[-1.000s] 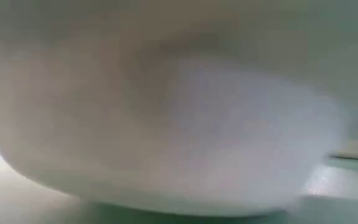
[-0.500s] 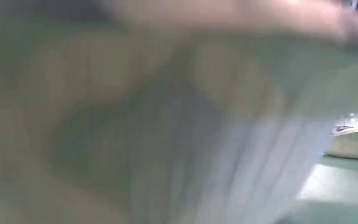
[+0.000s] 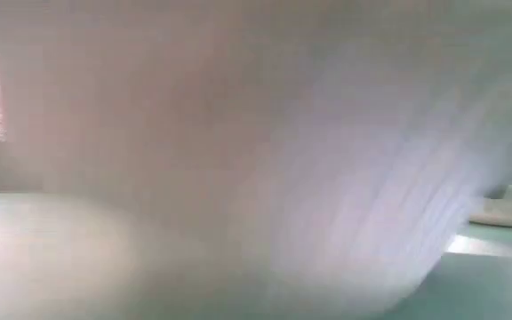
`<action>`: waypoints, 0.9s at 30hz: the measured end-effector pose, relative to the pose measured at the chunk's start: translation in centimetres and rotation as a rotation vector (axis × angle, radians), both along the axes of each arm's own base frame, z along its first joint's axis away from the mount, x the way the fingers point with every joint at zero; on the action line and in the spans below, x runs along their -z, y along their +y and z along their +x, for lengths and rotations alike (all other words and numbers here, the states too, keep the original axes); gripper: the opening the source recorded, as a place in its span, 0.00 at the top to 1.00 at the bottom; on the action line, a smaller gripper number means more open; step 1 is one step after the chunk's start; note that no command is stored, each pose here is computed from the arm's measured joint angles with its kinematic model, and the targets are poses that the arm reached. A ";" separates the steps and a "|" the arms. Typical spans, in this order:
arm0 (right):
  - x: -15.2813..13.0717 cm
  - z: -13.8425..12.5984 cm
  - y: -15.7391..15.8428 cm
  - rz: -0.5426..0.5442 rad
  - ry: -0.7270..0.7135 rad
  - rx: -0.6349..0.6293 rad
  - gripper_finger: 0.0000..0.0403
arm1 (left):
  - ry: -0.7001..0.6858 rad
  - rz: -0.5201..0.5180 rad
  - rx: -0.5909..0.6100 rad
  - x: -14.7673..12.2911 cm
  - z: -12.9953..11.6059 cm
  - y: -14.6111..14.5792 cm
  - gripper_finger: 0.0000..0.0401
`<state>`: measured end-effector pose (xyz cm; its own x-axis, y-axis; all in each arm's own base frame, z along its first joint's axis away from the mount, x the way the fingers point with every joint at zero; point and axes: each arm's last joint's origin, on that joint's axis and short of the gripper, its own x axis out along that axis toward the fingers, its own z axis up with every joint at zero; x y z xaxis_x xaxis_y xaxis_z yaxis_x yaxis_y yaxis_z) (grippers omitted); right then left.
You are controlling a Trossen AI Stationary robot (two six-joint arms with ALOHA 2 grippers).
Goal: Place and stack bowls onto a shelf
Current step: Stack the white bowl on top of the white bowl on the shelf
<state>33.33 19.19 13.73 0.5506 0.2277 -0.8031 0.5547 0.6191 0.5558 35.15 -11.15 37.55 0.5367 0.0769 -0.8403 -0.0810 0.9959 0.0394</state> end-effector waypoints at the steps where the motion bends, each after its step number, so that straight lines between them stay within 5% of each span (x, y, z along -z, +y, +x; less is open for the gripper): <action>1: 0.1 0.3 0.2 0.018 -0.004 -0.007 0.46 | 0.006 0.000 -0.004 0.1 0.0 0.0 0.66; 9: -1.1 0.1 0.1 0.008 -0.020 -0.016 0.95 | 0.092 0.048 -0.015 1.9 0.9 0.2 0.66; 19: -7.6 -3.0 -2.1 -0.302 -0.066 0.109 0.95 | 0.151 -0.073 0.084 4.5 3.3 0.0 0.66; 27: -11.4 -4.6 -3.8 -0.396 -0.156 0.130 0.95 | 0.132 -0.100 0.006 4.6 4.2 2.4 0.66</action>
